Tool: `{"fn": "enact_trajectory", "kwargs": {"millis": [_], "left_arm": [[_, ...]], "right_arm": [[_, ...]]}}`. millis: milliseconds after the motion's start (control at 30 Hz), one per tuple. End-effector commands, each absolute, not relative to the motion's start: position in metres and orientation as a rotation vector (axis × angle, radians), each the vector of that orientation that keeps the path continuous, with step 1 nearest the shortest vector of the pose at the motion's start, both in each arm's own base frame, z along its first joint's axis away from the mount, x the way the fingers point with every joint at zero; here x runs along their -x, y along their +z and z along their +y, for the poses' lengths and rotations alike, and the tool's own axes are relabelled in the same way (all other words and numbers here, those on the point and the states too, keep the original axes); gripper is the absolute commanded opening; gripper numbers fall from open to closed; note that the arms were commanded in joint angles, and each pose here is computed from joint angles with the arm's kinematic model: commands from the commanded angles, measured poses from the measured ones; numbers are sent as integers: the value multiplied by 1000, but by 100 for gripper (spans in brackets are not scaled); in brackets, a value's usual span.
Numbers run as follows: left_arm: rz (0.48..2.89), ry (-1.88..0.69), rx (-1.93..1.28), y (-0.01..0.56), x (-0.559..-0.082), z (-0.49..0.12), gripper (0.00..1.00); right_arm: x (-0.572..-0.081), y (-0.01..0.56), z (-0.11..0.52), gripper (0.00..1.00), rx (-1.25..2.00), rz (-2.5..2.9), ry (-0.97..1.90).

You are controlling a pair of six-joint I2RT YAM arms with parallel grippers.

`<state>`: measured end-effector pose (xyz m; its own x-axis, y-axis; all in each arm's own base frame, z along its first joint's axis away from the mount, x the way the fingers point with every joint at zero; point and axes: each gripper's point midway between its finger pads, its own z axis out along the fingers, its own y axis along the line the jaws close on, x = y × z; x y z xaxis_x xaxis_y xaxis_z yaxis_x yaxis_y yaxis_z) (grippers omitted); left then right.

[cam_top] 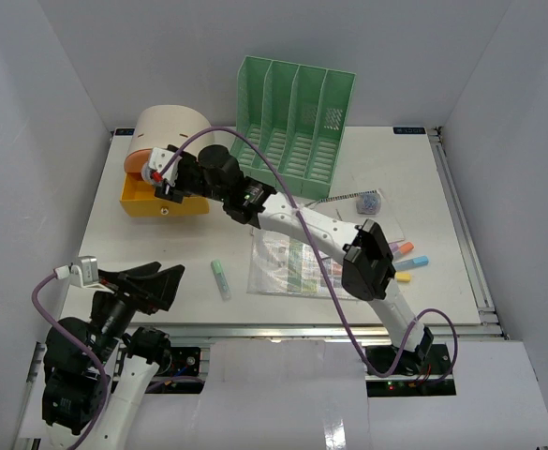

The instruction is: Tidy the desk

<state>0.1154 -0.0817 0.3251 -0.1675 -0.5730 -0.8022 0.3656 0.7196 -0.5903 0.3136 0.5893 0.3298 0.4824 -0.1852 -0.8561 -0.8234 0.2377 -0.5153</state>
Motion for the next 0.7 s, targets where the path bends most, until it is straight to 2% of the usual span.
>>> {"fn": "enact_trajectory", "kwargs": {"millis": [0, 100, 233, 267, 333, 367, 433, 500, 667], "left_arm": [[1530, -848, 204, 324, -109, -79, 98], [1545, -841, 215, 321, -108, -78, 98], [1521, -838, 225, 324, -100, -73, 98], [1520, -838, 225, 324, -99, -73, 98], [1520, -841, 224, 325, -99, -73, 98], [1520, -841, 224, 325, -99, -73, 98], [1519, -843, 224, 325, -99, -73, 98], [1519, -850, 220, 325, -100, -75, 98], [1520, -863, 213, 324, -102, -78, 98]], "right_arm": [[-344, 368, 602, 13, 1012, 912, 568], [-351, 358, 609, 16, 987, 893, 569], [-357, 342, 615, 28, 993, 884, 558], [-359, 339, 615, 38, 994, 886, 550], [-361, 337, 612, 69, 987, 888, 533], [-362, 337, 611, 81, 983, 889, 525], [-363, 337, 607, 94, 977, 892, 516], [-361, 341, 603, 98, 982, 889, 517], [-351, 375, 582, 92, 995, 877, 526]]}}
